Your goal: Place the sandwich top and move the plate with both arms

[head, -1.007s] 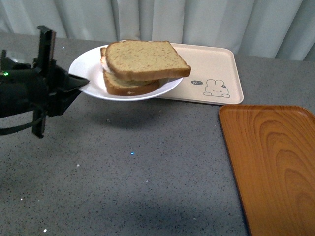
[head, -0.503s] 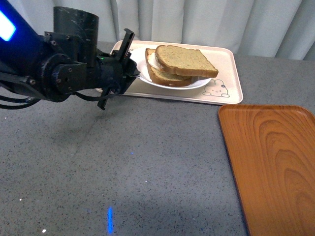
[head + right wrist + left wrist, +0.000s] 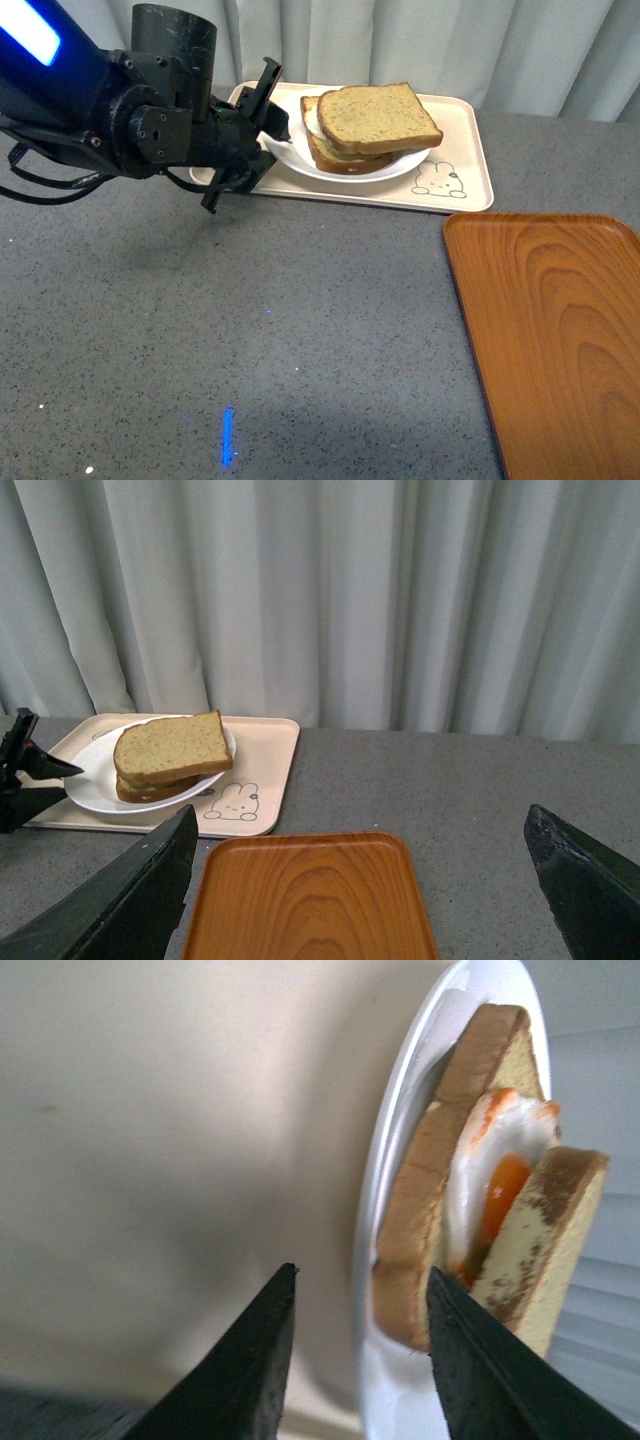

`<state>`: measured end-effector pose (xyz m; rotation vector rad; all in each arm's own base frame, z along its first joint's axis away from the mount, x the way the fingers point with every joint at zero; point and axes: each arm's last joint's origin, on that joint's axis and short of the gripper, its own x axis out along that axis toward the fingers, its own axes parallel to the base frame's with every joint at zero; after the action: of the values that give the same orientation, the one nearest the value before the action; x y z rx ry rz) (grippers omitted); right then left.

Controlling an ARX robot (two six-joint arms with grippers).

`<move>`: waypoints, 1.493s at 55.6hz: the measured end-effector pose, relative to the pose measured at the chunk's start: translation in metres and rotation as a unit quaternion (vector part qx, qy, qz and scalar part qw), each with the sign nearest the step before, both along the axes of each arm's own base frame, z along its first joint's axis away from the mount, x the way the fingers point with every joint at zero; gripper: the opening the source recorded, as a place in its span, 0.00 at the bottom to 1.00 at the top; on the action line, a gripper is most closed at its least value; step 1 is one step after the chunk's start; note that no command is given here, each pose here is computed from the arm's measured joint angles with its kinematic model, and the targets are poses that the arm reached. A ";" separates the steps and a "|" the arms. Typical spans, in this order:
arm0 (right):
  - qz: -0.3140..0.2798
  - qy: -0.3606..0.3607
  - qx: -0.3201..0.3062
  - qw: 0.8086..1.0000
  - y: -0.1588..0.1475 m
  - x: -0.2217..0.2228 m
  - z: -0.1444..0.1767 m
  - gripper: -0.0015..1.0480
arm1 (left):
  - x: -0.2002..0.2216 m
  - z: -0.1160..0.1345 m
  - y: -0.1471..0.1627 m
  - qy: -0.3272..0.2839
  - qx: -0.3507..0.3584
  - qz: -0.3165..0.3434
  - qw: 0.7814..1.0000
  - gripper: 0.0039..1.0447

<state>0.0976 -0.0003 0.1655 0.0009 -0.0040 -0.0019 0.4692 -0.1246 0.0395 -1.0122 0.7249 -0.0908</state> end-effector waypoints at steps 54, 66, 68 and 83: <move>0.000 0.001 0.000 1.000 0.000 0.000 0.000 0.91 | -0.294 0.122 0.124 -0.332 0.469 0.044 0.817 0.04; 0.000 0.001 0.000 1.000 0.000 0.000 0.000 0.91 | -0.309 0.123 0.124 -0.335 0.470 0.041 0.816 0.04; 0.000 0.001 0.000 1.000 0.000 0.000 0.000 0.91 | -0.311 0.123 0.124 -0.335 0.470 0.041 0.815 0.04; 0.000 0.001 0.000 1.000 0.000 0.000 0.000 0.91 | -0.326 0.126 0.124 -0.337 0.470 0.042 0.814 0.04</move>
<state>0.0976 -0.0003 0.1654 0.0009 -0.0029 -0.0019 0.1436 -0.0002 0.1651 -0.0082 0.0048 -0.0007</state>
